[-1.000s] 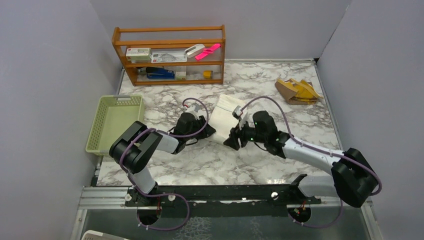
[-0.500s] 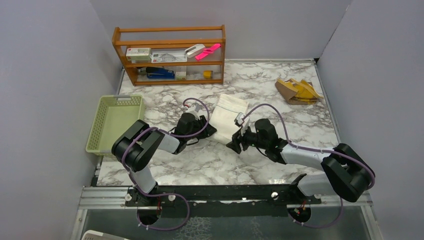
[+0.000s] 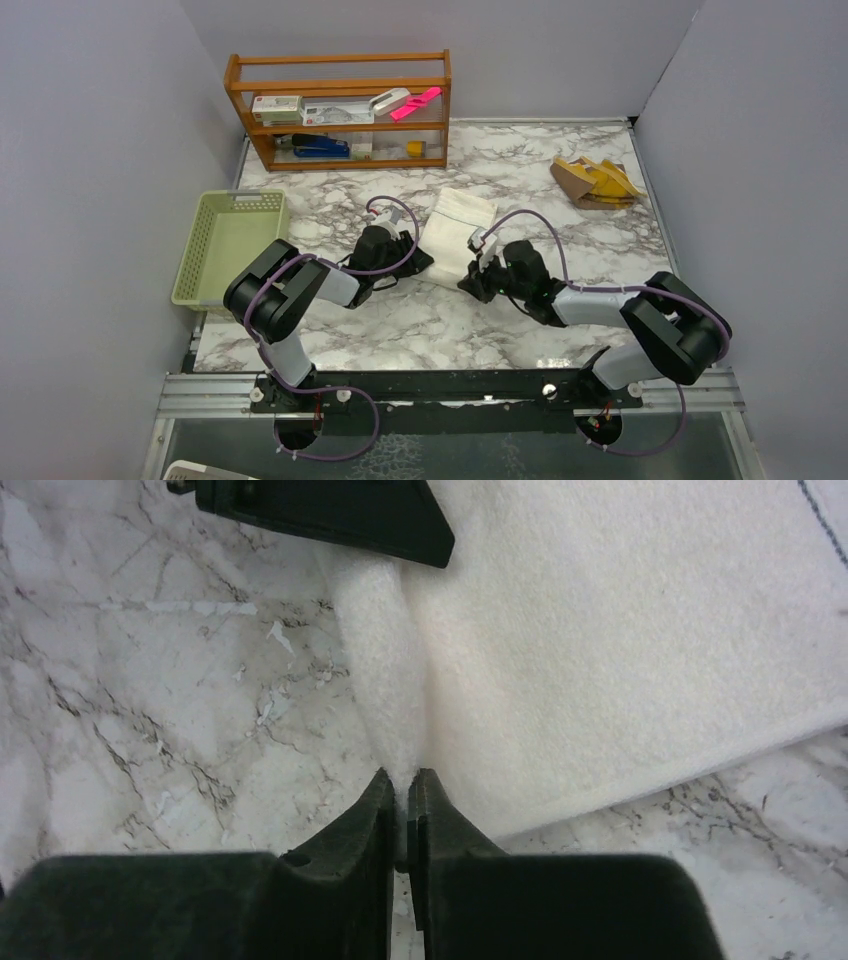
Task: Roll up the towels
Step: Roll the towel at the center of the board.
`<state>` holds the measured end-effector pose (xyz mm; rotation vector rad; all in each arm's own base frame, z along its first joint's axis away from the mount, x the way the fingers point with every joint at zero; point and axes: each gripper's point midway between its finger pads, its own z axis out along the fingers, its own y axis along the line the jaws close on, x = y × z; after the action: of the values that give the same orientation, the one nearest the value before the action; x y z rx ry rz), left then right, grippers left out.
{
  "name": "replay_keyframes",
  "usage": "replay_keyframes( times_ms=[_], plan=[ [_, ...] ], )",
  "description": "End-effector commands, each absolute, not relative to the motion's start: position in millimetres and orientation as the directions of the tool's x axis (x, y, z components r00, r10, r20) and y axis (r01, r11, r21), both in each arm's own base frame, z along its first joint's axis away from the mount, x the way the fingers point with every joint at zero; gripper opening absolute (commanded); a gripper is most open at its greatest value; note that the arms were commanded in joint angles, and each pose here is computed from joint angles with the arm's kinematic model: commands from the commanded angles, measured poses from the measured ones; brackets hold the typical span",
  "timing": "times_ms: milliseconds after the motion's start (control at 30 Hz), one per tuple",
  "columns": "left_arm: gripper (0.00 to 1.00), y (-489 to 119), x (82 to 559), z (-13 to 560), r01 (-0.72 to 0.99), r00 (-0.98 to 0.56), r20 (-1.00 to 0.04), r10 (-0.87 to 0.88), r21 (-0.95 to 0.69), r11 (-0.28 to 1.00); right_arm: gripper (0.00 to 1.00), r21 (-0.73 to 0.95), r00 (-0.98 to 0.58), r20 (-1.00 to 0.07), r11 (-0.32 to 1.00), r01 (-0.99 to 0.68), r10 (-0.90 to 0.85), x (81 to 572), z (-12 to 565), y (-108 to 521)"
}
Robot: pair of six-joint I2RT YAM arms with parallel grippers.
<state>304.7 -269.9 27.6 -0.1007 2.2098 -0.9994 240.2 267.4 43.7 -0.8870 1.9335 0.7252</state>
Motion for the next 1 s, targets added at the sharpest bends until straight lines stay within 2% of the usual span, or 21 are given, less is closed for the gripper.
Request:
replay_keyframes(
  times_ms=[0,200,333,500,667,767,967],
  plan=[
    [0.32,-241.8,279.9,-23.6,0.089,-0.820,-0.500,-0.280,-0.594,0.800,0.01,0.194,-0.420,-0.874,0.619,-0.761,-0.243,246.3,47.4,271.8],
    [0.31,-229.5,284.3,-16.8,0.080,-0.801,-0.519,-0.298,-0.586,0.806,0.01,0.341,-0.560,-0.813,0.649,-0.680,-0.159,243.0,43.8,276.4],
    [0.32,-223.1,281.8,-12.4,0.069,-0.794,-0.523,-0.310,-0.584,0.809,0.01,0.416,-0.676,-0.721,0.684,-0.598,-0.152,244.8,36.9,273.5],
    [0.31,-216.0,268.5,-19.1,0.011,-0.804,-0.482,-0.347,-0.597,0.802,0.01,0.568,-0.788,-0.589,0.602,-0.561,-0.178,229.2,30.2,279.6],
    [0.31,-203.5,258.7,-11.2,-0.043,-0.771,-0.483,-0.415,-0.611,0.791,0.01,0.760,-0.895,-0.420,0.482,-0.437,-0.150,211.4,26.7,276.2],
    [0.31,-191.0,262.6,2.3,-0.065,-0.721,-0.526,-0.451,-0.597,0.800,0.01,0.807,-0.932,-0.324,0.467,-0.361,-0.162,205.3,15.8,272.5],
    [0.40,-175.7,288.1,64.0,-0.001,-0.616,-0.674,-0.407,-0.516,0.857,0.01,0.823,-0.952,-0.238,0.481,-0.302,-0.190,198.2,-1.8,271.2]
  ],
)
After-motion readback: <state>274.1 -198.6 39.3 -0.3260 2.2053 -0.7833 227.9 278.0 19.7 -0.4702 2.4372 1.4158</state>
